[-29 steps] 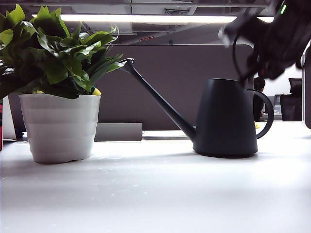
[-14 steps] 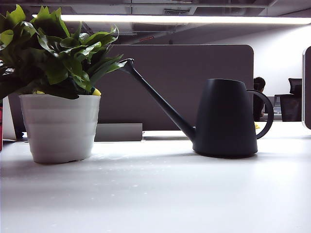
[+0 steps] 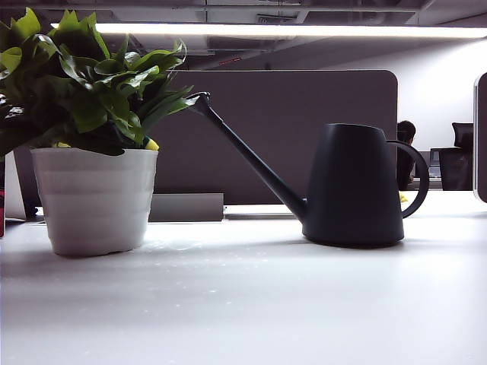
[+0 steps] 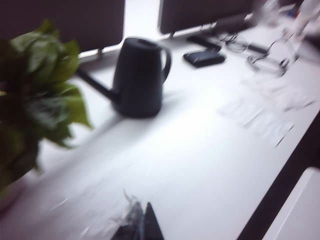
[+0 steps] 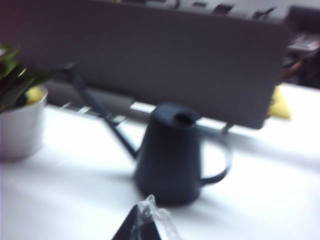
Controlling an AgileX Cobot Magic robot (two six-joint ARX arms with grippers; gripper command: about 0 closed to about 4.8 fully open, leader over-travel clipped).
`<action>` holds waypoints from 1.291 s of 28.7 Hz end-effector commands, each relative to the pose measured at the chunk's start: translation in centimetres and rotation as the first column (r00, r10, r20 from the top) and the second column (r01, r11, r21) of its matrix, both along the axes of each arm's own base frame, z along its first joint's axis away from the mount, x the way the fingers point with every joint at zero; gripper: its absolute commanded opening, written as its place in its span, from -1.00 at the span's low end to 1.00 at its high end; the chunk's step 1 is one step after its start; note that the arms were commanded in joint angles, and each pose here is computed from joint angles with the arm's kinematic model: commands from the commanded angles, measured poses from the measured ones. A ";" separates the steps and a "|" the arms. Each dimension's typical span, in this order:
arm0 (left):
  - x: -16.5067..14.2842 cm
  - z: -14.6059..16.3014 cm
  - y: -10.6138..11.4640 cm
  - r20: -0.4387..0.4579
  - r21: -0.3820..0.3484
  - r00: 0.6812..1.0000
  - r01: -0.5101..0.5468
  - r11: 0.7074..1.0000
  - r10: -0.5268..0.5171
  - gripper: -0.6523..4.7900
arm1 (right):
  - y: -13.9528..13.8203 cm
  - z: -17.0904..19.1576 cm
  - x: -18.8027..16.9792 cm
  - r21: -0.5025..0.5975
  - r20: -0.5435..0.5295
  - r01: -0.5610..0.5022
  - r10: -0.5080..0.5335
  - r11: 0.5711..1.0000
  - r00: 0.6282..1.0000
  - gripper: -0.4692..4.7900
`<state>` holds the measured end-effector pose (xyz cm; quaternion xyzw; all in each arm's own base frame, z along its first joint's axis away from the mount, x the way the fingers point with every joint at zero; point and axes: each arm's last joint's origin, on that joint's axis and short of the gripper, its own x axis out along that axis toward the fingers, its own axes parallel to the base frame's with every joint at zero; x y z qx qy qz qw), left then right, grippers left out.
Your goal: Pick up the watering can from the table, water the potted plant, and put the can back.
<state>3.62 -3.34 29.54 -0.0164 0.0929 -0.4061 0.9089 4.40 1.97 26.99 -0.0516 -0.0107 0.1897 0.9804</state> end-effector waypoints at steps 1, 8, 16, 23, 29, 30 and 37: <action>2.1 -2.4 -1.5 0.028 -0.132 0.999 0.020 0.991 -0.016 -0.78 | 1.0 -2.9 1.6 0.011 -0.052 -0.051 0.051 0.999 0.997 -0.84; 4.8 -12.2 -2.9 -0.069 -0.093 0.990 -0.130 0.987 0.124 -0.78 | 2.3 -11.0 4.1 0.008 -0.180 -0.046 0.047 0.999 0.983 -0.84; 4.8 -14.9 -3.0 -0.160 -0.040 0.981 -0.115 0.993 0.107 -0.78 | 2.4 -12.5 4.3 0.108 -0.261 0.000 0.028 0.994 0.965 -0.81; 4.7 -15.2 -3.0 -0.180 -0.018 0.977 -0.115 0.993 0.110 -0.78 | 2.4 -12.3 4.4 0.113 -0.244 0.006 0.022 0.994 0.970 -0.58; 4.7 -14.3 -1.8 -0.098 -0.095 0.978 -0.192 0.977 0.183 -0.78 | 1.9 -12.1 4.4 0.125 -0.222 0.043 -0.014 0.991 0.975 -0.58; 4.8 -14.2 -1.4 -0.084 -0.107 0.972 -0.226 0.968 0.218 -0.78 | 1.7 -12.1 4.5 0.126 -0.221 0.065 -0.036 0.990 0.975 -0.58; 6.0 -14.0 2.6 -0.069 -0.118 0.787 -0.617 0.778 0.613 -0.78 | -1.3 -12.1 5.2 0.124 -0.222 0.380 -0.348 0.917 0.911 -0.58</action>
